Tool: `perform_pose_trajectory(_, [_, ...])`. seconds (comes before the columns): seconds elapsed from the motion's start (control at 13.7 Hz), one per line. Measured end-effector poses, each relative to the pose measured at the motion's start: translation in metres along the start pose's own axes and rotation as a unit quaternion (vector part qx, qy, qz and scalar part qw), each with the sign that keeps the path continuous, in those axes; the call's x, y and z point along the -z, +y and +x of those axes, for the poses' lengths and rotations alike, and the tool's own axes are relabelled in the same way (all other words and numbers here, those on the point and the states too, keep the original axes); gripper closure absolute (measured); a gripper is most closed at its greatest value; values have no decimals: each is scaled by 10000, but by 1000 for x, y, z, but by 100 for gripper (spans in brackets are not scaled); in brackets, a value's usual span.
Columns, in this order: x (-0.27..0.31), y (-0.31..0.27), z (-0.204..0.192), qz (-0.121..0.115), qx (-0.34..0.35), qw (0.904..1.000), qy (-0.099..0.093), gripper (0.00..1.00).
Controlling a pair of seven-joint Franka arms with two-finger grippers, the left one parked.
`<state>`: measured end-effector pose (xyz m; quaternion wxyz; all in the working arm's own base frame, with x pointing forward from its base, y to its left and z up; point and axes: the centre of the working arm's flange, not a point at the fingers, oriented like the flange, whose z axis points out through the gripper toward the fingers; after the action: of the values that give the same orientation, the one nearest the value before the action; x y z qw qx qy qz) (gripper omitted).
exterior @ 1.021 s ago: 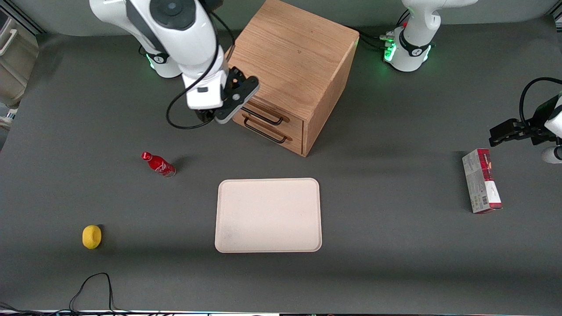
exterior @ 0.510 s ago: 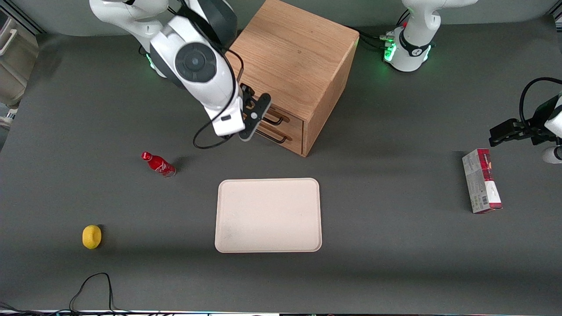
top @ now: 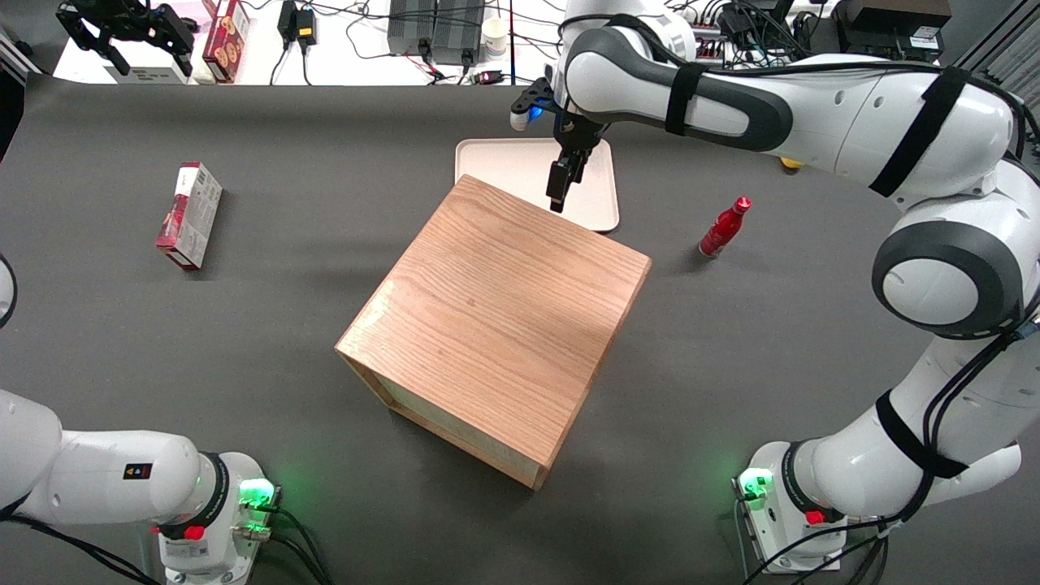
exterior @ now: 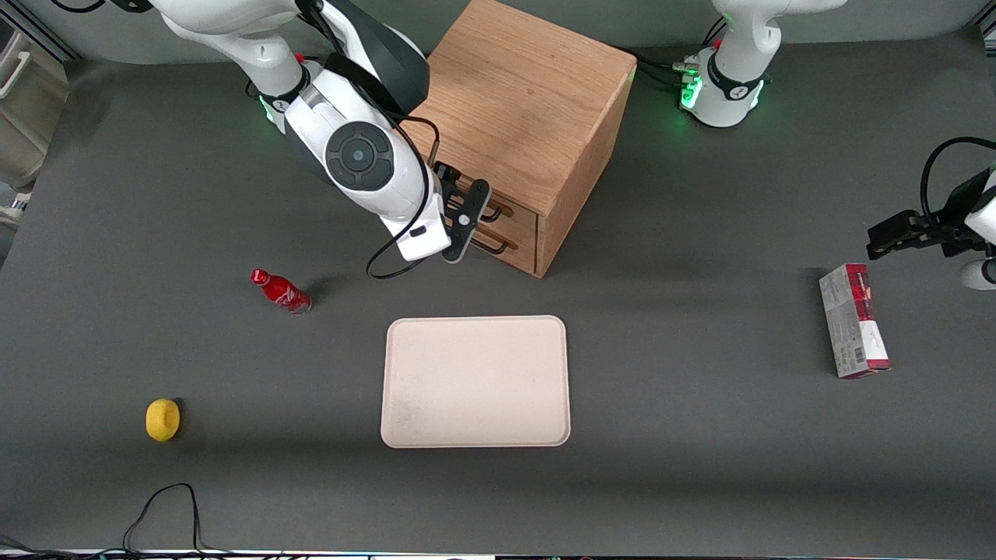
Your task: Open upper drawer
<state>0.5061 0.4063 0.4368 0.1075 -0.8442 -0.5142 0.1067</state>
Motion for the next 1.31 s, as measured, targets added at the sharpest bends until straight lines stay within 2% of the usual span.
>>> perform_pose_trajectory(0.29, [-14, -4, 8, 121, 55, 9999, -28, 0])
perform_pose_trajectory(0.51, [-25, 4, 12, 154, 47, 9998, 67, 0])
perform_pose_trajectory(0.8, [-48, 13, 18, 261, 25, 9996, 59, 0])
perform_pose_trajectory(1.17, [-55, 18, 20, 271, 17, 9996, 81, 0])
perform_pose_trajectory(1.31, [-52, 21, 20, 155, 28, 9998, 83, 0])
